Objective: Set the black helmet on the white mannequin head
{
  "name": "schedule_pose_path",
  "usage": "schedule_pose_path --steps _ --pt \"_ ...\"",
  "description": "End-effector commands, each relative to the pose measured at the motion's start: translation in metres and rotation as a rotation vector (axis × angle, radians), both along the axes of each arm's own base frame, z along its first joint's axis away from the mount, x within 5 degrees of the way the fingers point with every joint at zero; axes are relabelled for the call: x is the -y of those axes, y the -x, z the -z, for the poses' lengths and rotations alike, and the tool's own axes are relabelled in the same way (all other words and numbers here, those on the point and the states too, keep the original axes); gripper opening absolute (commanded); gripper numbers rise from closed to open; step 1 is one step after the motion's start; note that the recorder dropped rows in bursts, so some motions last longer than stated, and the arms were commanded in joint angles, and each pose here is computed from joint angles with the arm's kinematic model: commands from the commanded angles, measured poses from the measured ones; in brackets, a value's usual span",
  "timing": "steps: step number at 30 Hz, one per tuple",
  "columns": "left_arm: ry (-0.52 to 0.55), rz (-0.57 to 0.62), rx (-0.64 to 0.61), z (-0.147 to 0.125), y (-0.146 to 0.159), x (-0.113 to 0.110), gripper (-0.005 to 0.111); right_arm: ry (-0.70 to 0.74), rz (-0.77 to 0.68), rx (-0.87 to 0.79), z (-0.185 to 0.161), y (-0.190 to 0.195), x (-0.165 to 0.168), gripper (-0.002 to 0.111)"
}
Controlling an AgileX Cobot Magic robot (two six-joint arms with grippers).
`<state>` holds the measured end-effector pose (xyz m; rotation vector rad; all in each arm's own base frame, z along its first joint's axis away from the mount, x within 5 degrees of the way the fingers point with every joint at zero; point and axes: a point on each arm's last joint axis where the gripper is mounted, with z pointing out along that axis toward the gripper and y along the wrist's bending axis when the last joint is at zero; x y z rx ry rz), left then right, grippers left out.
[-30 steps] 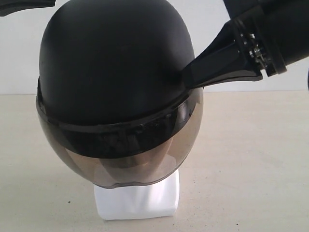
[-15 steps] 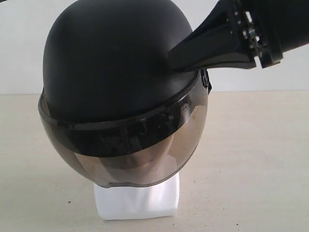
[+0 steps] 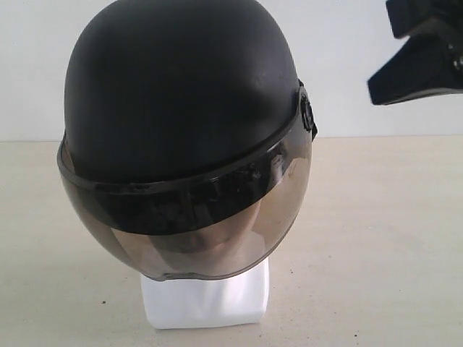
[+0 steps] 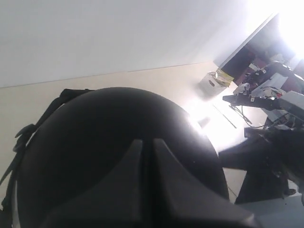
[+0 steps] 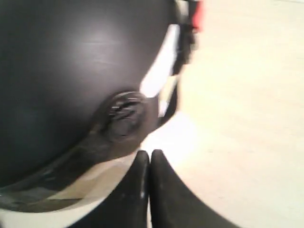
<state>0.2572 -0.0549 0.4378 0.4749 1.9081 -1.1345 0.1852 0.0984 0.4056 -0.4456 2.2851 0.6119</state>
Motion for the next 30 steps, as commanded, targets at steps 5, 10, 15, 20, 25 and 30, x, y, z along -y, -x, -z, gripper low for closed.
schedule_pose_path --steps 5,10,15,20,25,30 --pt "0.013 0.056 0.018 0.006 0.04 0.014 0.004 0.173 0.1 0.069 0.0 0.001 0.019 0.0" --pt "0.002 0.157 0.032 0.018 0.068 0.035 0.004 0.195 0.079 -0.007 0.005 0.006 0.02 0.0" --pt "-0.01 0.237 0.027 0.035 0.096 0.048 0.004 0.179 0.087 -0.018 0.005 0.006 0.019 0.0" --pt "-0.011 0.235 0.031 0.048 0.115 0.054 0.004 0.048 0.172 -0.091 0.004 0.007 0.015 0.0" --pt "-0.013 0.293 0.026 0.051 0.13 0.053 0.004 0.049 0.172 -0.085 0.003 0.006 0.015 0.0" --pt "-0.035 0.289 0.037 0.052 0.132 0.052 0.004 0.05 0.171 -0.084 0.003 0.006 0.015 0.0"
